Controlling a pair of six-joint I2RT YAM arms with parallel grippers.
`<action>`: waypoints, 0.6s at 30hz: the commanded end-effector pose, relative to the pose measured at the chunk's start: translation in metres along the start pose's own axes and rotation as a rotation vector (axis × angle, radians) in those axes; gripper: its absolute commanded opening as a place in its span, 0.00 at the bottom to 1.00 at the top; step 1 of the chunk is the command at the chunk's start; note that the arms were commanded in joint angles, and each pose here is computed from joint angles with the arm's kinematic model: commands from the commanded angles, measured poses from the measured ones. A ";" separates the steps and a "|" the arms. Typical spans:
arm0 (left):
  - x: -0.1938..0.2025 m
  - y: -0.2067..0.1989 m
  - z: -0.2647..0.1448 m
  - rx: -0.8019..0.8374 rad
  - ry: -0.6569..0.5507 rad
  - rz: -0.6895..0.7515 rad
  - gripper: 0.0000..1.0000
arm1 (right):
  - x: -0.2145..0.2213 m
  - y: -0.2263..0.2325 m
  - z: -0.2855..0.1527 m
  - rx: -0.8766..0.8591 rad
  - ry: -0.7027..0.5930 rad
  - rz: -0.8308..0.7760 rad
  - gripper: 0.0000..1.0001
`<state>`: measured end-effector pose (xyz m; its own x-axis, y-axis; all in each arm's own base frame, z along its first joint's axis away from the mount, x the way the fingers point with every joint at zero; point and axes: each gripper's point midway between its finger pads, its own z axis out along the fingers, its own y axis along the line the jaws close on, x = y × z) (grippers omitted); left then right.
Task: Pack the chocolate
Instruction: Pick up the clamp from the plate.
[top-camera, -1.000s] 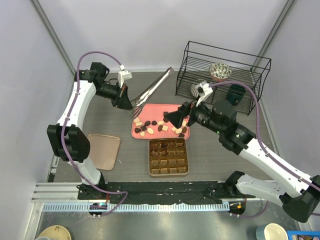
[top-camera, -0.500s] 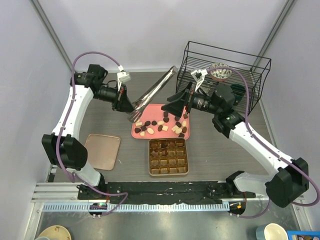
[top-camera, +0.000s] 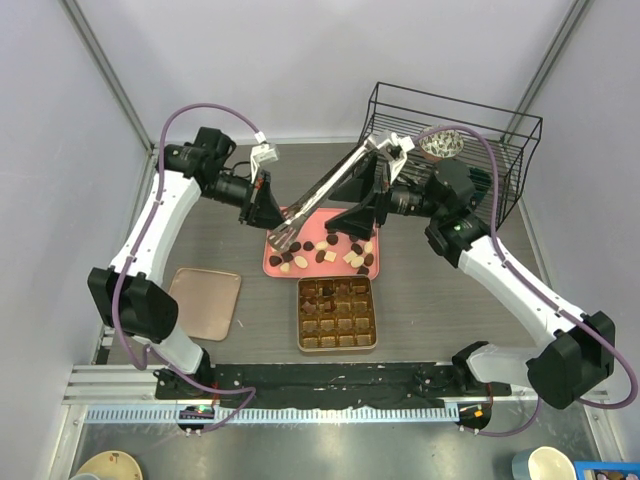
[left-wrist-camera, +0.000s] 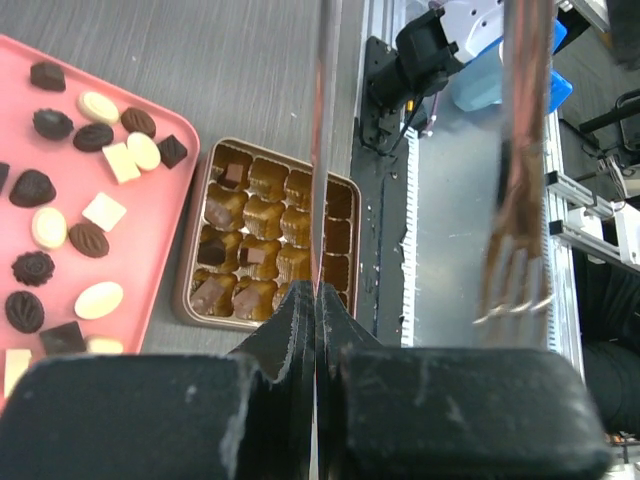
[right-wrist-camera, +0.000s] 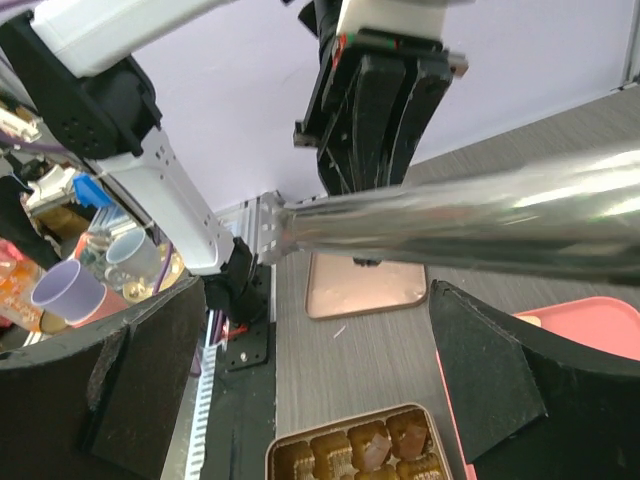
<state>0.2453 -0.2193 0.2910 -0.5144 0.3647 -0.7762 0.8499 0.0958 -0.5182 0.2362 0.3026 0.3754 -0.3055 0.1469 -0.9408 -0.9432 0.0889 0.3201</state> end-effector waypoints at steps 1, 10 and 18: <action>0.000 -0.070 -0.014 0.114 0.004 -0.224 0.00 | 0.000 0.012 -0.005 -0.058 0.064 -0.070 1.00; -0.001 -0.078 -0.010 0.132 0.013 -0.231 0.00 | -0.009 -0.005 -0.014 0.038 0.021 -0.100 1.00; 0.002 -0.092 -0.009 0.138 0.028 -0.213 0.00 | -0.055 0.001 -0.016 -0.021 -0.150 -0.115 1.00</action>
<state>0.2314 -0.2312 0.3171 -0.4975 0.3415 -0.7974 0.8556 0.0414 -0.5160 0.2577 0.2821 0.3810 -0.2634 0.1754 -0.9486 -0.9459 0.1463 0.2897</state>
